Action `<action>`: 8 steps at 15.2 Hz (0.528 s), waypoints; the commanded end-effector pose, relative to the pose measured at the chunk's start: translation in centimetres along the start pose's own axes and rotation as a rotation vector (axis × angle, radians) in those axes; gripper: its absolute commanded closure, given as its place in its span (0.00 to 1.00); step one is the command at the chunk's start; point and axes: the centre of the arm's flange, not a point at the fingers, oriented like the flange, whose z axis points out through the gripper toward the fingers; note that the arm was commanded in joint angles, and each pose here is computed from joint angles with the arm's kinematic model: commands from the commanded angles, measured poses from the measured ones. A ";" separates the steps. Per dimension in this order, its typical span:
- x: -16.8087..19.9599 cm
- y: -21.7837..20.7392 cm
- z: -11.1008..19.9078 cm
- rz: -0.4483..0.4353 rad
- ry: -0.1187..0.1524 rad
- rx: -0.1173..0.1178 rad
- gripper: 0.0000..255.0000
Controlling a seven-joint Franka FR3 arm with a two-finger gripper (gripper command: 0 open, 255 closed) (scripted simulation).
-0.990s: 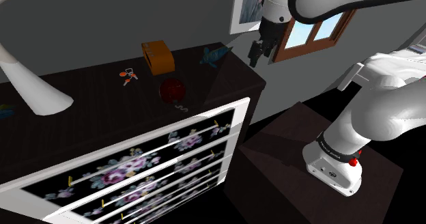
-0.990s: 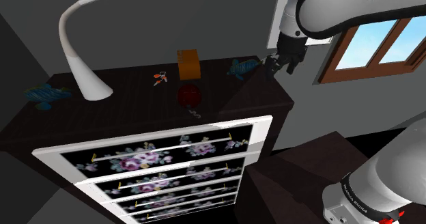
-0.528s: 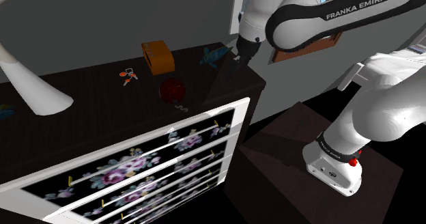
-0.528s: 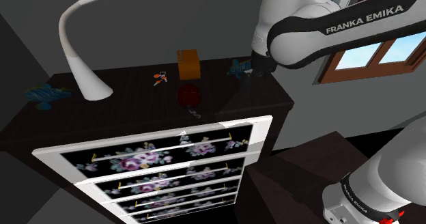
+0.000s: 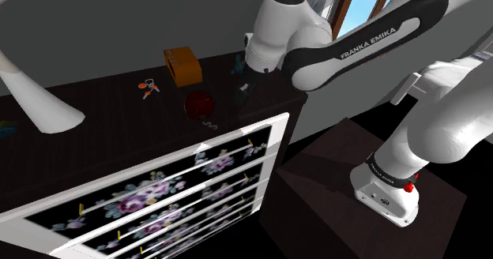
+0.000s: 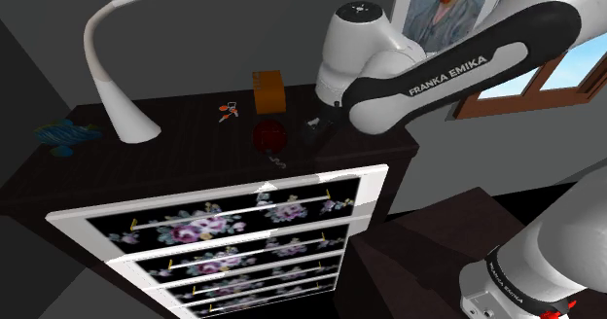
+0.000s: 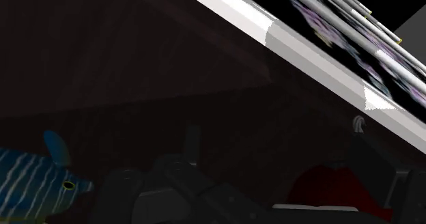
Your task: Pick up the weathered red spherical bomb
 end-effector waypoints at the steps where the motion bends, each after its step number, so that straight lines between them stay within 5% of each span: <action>1: 0.7 -2.0 1.1 -0.027 0.030 0.003 0.00; 8: 3.2 -9.1 5.3 -0.123 0.128 0.006 0.00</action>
